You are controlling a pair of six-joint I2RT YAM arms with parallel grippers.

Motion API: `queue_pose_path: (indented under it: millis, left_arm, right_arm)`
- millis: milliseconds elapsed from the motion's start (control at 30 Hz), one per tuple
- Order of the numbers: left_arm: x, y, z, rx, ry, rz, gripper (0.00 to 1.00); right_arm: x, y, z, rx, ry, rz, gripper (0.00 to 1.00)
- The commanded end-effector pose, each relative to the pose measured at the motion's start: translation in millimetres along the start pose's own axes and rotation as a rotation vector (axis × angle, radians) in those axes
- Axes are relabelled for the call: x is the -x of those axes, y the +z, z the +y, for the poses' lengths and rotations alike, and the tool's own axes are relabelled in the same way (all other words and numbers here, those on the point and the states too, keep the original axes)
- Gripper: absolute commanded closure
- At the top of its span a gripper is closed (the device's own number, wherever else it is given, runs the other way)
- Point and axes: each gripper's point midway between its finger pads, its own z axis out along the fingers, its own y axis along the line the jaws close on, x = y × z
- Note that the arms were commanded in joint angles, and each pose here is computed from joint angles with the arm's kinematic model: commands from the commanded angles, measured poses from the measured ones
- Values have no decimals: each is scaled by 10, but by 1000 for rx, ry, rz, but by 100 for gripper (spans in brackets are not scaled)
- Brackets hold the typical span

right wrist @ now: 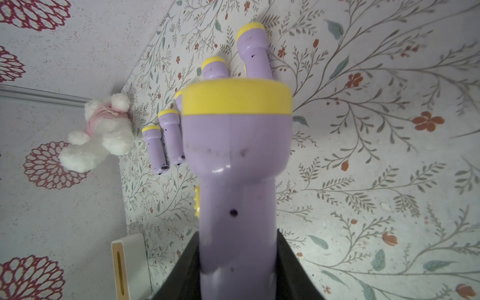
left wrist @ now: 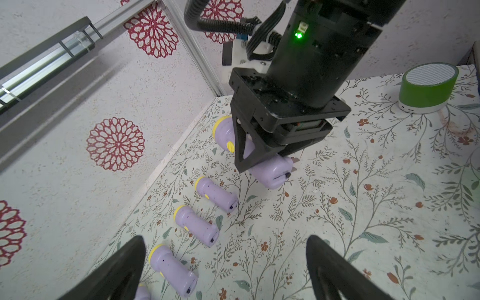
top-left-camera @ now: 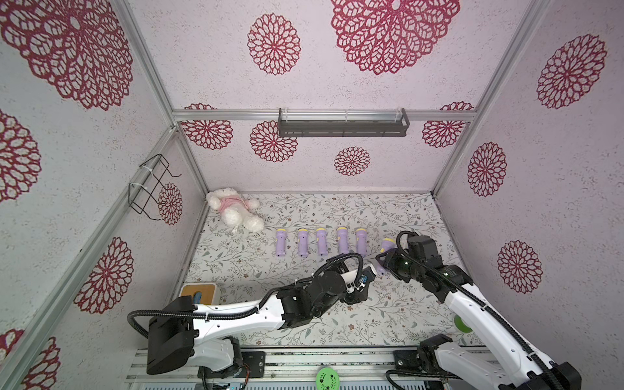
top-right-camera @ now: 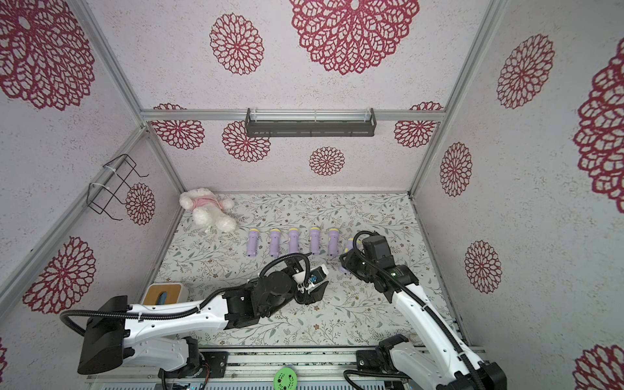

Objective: Close the plug at the bottom of the flashlight
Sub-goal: Pick up the flashlight from the center of the board, then close the plug of the flashlight.

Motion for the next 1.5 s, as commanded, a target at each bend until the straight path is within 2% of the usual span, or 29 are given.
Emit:
queue_pose_path:
  millis: [0,433,800,1333,1467]
  left_arm:
    - [128,23,0,20,35,-57,2]
    - [53,172,-224,-15,131,-37,1]
    - [23,333,-292,-12,148,-34,2]
    - [-54,467,-317,-21,124,-26,20]
    - [-56,511,-293,-11,117,-31,28]
  right_arm:
    - [55,-109,261,98,37,1,100]
    - [34,-121,360,188,137,16,100]
    - [-37,-39,344,212,182,51,100]
    - [-78,-17,305,218,196,58,100]
    - [-90,-20,307,221,194,64,100]
